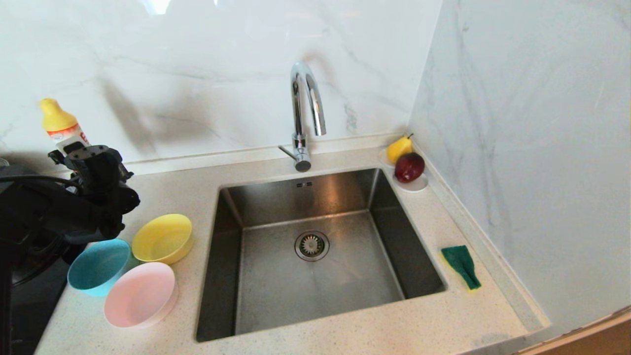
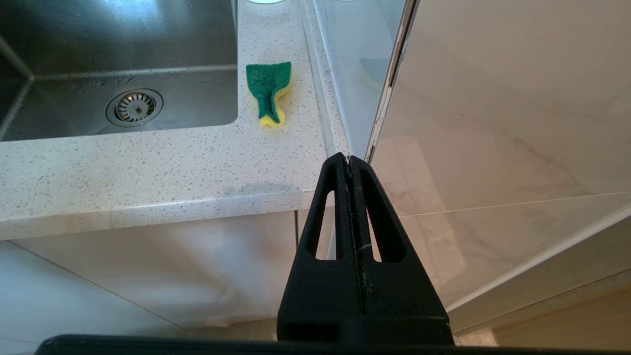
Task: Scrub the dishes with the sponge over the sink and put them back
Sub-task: Place the dish soap on the table
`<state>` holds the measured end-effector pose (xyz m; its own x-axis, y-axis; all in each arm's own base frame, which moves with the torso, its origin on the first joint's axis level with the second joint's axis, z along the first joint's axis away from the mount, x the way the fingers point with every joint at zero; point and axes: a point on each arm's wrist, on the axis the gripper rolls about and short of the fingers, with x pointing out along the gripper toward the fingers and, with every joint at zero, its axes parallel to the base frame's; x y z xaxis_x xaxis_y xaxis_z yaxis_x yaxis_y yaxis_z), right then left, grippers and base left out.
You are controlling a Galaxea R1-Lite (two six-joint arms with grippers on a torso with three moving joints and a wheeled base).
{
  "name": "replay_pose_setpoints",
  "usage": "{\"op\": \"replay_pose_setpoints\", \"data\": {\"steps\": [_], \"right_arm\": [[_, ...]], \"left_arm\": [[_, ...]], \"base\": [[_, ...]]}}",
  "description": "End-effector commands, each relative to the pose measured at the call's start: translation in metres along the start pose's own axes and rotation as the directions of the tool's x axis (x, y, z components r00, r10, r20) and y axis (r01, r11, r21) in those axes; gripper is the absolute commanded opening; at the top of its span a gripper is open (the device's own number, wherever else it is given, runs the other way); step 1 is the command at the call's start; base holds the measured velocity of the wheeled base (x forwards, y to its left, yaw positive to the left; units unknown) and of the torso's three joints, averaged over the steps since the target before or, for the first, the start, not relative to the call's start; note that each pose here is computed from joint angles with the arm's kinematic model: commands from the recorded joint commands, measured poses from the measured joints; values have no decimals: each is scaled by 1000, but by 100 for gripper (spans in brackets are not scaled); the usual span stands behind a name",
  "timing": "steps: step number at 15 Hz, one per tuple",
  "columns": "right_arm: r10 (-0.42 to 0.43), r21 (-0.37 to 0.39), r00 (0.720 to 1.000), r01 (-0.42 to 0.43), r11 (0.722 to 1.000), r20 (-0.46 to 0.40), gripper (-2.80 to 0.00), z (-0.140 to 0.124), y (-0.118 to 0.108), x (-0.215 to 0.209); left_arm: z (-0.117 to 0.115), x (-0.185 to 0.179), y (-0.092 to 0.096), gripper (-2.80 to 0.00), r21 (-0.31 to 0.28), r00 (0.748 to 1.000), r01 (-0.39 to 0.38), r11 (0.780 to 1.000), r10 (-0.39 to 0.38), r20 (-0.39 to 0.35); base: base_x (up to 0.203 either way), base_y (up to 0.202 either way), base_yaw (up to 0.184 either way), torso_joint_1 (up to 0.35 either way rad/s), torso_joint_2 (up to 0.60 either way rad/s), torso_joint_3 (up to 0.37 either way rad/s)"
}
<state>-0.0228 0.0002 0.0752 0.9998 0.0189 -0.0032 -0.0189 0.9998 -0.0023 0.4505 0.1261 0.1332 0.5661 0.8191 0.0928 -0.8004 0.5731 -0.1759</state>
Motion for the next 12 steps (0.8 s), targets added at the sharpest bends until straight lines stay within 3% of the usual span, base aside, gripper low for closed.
{"op": "replay_pose_setpoints", "data": {"steps": [1, 5, 12], "right_arm": [[3, -1, 1000, -3, 1000, 0, -280, 0, 0, 0], [0, -1, 1000, 0, 1000, 0, -280, 0, 0, 0], [3, -1, 1000, -3, 1000, 0, -280, 0, 0, 0]], "left_arm": [[-19, 2, -1, -280, 8, 1000, -5, 1000, 5, -26], [-38, 5, -5, -280, -5, 999, -3, 1000, 3, -42], [-45, 4, -8, -280, -1, 999, 1, 1000, -1, -47]], "base": [[0, 0, 0, 0, 0, 0], [0, 0, 0, 0, 0, 0], [0, 0, 0, 0, 0, 0]]}}
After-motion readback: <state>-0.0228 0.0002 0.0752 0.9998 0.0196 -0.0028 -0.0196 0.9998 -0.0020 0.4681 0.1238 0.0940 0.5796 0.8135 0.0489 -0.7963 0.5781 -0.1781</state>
